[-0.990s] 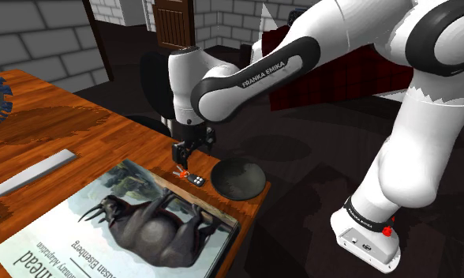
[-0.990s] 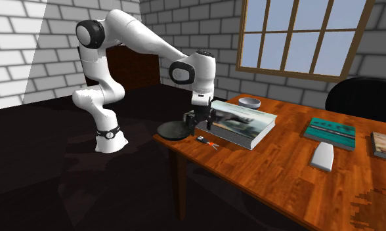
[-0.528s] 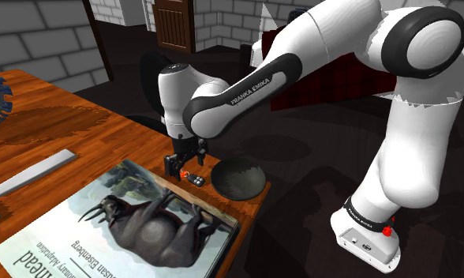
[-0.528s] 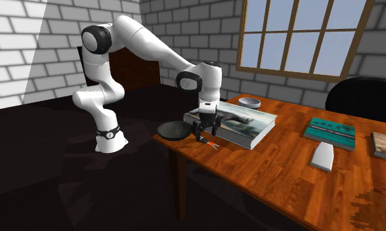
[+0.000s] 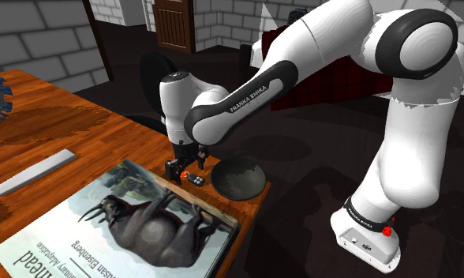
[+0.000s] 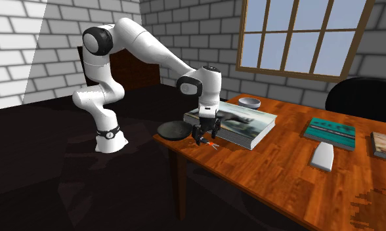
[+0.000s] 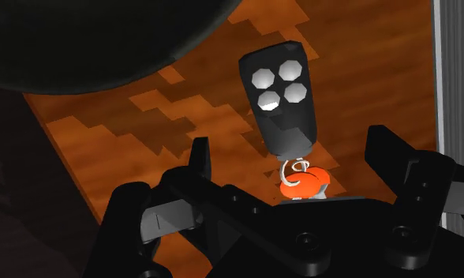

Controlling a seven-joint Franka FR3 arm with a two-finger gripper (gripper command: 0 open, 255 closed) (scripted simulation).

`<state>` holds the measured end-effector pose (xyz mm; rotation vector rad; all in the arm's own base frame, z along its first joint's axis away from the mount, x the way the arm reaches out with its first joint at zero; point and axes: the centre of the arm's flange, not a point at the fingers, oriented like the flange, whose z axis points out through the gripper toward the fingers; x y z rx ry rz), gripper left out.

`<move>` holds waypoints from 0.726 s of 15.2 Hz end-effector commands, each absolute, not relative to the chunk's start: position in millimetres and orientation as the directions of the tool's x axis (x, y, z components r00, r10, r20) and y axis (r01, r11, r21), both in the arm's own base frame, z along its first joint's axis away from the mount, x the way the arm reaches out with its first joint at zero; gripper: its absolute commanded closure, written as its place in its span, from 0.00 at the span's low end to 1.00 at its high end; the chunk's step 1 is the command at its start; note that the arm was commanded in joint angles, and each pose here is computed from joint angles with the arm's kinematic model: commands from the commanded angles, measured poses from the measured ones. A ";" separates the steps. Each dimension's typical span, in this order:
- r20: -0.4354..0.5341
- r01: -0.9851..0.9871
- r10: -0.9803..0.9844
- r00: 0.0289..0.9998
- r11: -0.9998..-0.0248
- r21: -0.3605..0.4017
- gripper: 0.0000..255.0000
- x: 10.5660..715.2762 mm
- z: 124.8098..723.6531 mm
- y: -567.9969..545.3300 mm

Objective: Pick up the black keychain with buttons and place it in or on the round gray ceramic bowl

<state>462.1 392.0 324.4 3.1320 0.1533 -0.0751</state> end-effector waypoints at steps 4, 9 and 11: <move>-0.048 0.098 0.097 0.994 -0.995 0.003 1.00 462.1 324.4 392.0; -0.048 0.098 0.097 0.994 -0.995 0.003 1.00 459.7 322.6 391.9; -0.048 0.098 0.097 0.994 -0.995 0.003 1.00 459.1 322.9 393.6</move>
